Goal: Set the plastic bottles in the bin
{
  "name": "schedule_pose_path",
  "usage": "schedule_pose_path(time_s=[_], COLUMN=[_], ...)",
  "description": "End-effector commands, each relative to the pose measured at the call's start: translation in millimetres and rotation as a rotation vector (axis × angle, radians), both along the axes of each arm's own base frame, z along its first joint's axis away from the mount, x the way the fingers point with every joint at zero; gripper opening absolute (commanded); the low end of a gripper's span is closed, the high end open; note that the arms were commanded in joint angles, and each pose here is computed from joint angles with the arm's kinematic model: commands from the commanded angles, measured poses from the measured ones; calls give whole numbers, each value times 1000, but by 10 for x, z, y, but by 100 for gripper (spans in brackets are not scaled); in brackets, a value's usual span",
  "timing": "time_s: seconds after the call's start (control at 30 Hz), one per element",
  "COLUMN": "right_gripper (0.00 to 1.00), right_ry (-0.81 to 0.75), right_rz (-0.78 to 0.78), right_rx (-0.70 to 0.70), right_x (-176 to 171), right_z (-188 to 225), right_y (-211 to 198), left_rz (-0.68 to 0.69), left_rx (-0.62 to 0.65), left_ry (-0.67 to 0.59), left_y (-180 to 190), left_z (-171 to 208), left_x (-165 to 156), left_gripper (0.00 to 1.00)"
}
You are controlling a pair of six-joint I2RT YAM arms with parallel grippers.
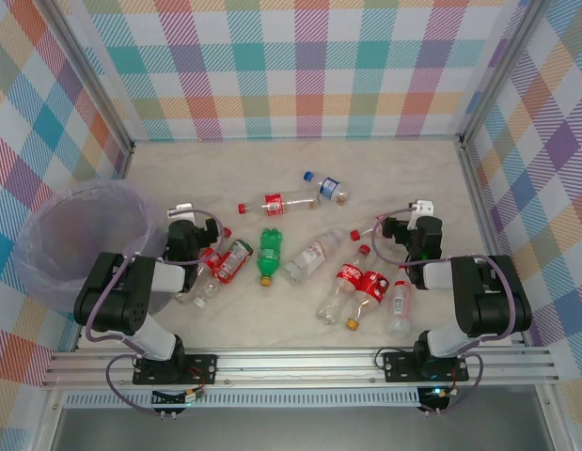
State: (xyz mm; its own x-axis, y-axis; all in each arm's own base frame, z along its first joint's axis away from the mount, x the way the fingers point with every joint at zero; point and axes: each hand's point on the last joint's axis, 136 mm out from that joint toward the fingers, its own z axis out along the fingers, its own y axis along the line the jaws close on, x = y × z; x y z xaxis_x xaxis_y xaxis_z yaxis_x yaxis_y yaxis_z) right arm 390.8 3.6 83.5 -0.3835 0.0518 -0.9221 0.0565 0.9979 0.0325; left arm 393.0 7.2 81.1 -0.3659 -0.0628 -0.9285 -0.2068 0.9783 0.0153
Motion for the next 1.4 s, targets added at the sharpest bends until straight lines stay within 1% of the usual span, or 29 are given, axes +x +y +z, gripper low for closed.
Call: schedule_pose_path(time_s=[0.0, 1.27, 1.33, 1.37], right_gripper=[99, 99, 99, 99], right_ry=[-29, -16, -18, -10], right_rz=[5, 13, 22, 51], right_rx=[14, 33, 38, 45], right_x=[55, 64, 66, 76], right_z=[88, 71, 78, 79], right_y=[10, 6, 12, 50], left_rz=[-2, -11, -47, -66], left_rx=[-21, -36, -35, -33], left_ry=[-24, -16, -5, -3], left_y=[3, 0, -51, -84], left_z=[41, 30, 43, 78], left_x=[20, 37, 58, 70], left_gripper=[100, 100, 100, 100])
